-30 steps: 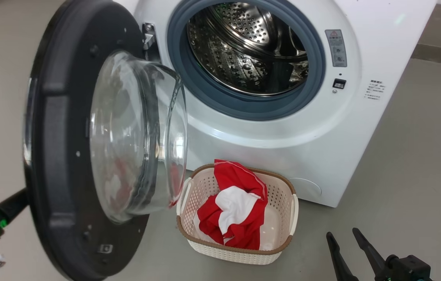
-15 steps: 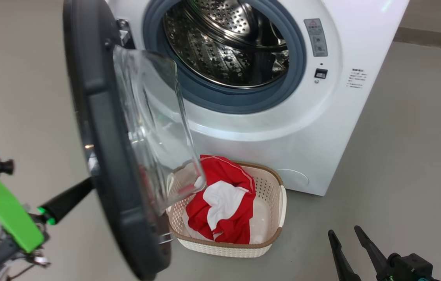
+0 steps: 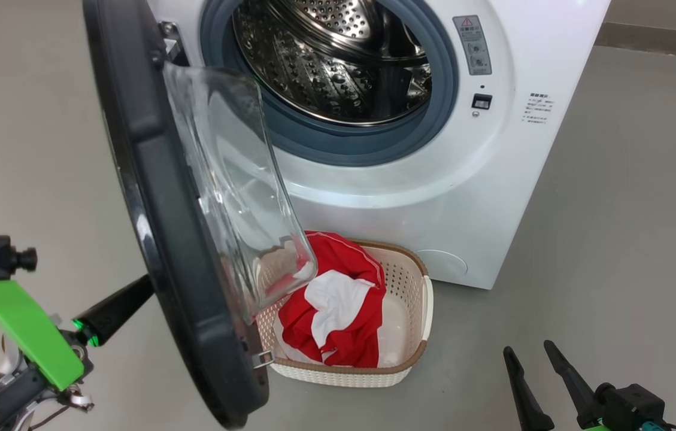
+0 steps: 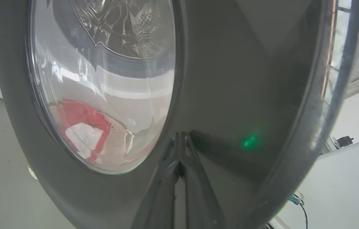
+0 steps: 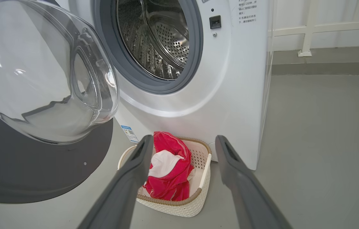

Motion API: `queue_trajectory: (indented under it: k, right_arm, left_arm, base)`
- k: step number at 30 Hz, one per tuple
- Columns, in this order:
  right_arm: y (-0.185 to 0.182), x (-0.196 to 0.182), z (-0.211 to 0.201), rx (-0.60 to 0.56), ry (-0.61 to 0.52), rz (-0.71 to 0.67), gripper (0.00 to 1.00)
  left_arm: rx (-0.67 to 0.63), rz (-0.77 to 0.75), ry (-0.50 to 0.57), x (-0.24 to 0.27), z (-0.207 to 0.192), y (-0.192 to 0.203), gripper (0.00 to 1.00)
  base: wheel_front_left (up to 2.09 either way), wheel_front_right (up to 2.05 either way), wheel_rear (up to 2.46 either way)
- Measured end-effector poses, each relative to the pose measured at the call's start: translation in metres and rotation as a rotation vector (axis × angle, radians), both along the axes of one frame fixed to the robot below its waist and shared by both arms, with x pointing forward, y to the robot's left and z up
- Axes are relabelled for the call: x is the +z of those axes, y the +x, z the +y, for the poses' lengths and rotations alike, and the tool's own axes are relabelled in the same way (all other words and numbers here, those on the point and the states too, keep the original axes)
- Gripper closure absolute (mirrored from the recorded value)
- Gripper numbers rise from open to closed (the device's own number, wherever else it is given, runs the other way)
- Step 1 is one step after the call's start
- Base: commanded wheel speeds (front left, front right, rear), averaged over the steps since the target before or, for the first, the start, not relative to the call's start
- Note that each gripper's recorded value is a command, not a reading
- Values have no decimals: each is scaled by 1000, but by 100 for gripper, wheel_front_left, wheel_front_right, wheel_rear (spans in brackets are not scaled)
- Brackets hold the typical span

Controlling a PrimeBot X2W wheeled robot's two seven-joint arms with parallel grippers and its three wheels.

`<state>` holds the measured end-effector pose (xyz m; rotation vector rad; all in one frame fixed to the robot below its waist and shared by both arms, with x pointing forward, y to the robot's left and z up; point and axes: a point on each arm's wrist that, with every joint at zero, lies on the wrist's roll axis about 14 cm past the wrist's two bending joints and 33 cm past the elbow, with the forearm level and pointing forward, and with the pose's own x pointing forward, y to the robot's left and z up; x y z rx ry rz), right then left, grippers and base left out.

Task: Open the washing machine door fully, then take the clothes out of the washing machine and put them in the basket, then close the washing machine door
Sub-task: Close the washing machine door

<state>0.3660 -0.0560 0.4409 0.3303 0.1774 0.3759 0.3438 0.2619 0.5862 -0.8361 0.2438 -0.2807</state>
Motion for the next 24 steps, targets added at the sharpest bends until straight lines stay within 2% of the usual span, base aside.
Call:
queue_trajectory:
  k: [5,6,10,13,16,18,19,20,24]
  right_arm:
    - [-1,3,6,18,1,-9,0]
    - [-1,3,7,21,1,-10,0]
    - [-1,6,13,41,2,-16,0]
    - [-1,7,16,49,4,-20,0]
    - [-1,11,24,71,11,-29,0]
    - [-2,12,28,84,12,-33,0]
    - [-3,13,29,88,11,-35,0]
    - [-3,13,30,91,11,-37,0]
    - [-5,15,36,108,17,-39,0]
  left_arm:
    - [83,21,-9,-18,14,-12,100]
    - [102,31,-16,-24,17,-15,93]
    - [189,60,-42,-44,31,-30,74]
    - [229,74,-55,-53,36,-38,66]
    - [289,98,-46,-69,44,-50,51]
    - [310,110,-48,-78,44,-57,30]
    - [325,107,-57,-81,44,-60,8]
    - [339,105,-62,-84,43,-62,1]
    - [416,110,-79,-99,47,-76,0]
  base:
    - [0,0,0]
    - [0,0,0]
    - [0,0,0]
    - [0,0,0]
    - [0,0,0]
    - [0,0,0]
    - [0,0,0]
    - [0,0,0]
    - [0,0,0]
